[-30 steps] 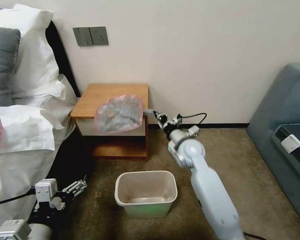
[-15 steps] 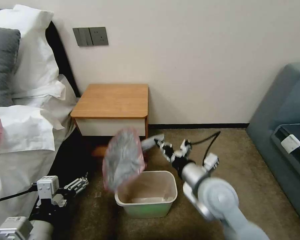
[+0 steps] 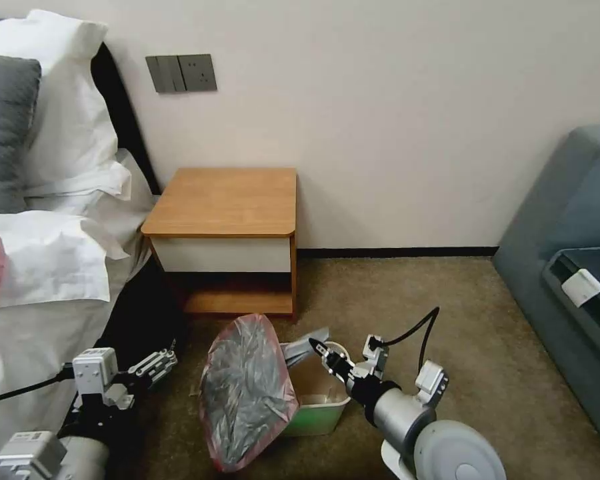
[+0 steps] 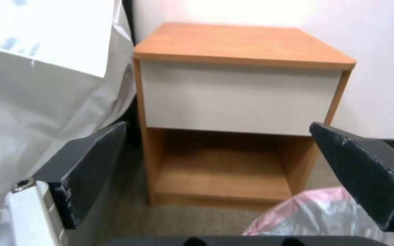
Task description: Pick up the garbage bag from the table and place it over the trash can.
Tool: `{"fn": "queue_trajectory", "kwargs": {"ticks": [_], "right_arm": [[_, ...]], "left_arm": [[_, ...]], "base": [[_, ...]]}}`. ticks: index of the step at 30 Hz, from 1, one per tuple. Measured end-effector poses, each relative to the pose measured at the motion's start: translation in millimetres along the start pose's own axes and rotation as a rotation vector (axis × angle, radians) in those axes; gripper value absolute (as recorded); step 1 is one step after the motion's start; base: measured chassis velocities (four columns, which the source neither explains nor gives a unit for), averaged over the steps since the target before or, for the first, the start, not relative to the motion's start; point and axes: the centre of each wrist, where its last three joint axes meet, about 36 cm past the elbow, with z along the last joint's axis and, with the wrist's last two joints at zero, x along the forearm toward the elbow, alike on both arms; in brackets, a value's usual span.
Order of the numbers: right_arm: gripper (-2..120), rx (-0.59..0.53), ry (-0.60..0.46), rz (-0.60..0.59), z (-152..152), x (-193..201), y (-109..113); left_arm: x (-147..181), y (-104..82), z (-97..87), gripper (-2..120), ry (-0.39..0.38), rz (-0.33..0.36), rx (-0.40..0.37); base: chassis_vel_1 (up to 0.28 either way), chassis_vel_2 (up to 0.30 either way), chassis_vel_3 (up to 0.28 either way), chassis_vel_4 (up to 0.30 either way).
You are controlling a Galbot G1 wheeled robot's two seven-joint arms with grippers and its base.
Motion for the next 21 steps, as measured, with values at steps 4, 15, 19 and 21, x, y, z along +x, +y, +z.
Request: {"fn": "queue_trajectory", "kwargs": {"ticks": [4,15,19,21], "right_arm": [[21,0.005,0.012,0.048,3,-1,-3],[64,0.025,0.013,0.098,3,17,-7],[78,0.024,0.001,0.096,1,23,-5],[87,0.024,-0.008,0.088,0,29,-1]], "left_arm": [[-1,-0.3,-0.5,100,-0.006,-0.001,0.0],[-5,-3.2,-1.8,100,-0.021,0.016,-0.001],[-6,-3.7,-2.3,100,-0.021,0.024,-0.003],[-7,-5.2,-1.9,100,-0.018,0.032,-0.003]], "base": [[0.0,0.0,0.0,0.0],[0.0,0.0,0.0,0.0],[0.0,0.0,0.0,0.0],[0.0,0.0,0.0,0.0]]}}
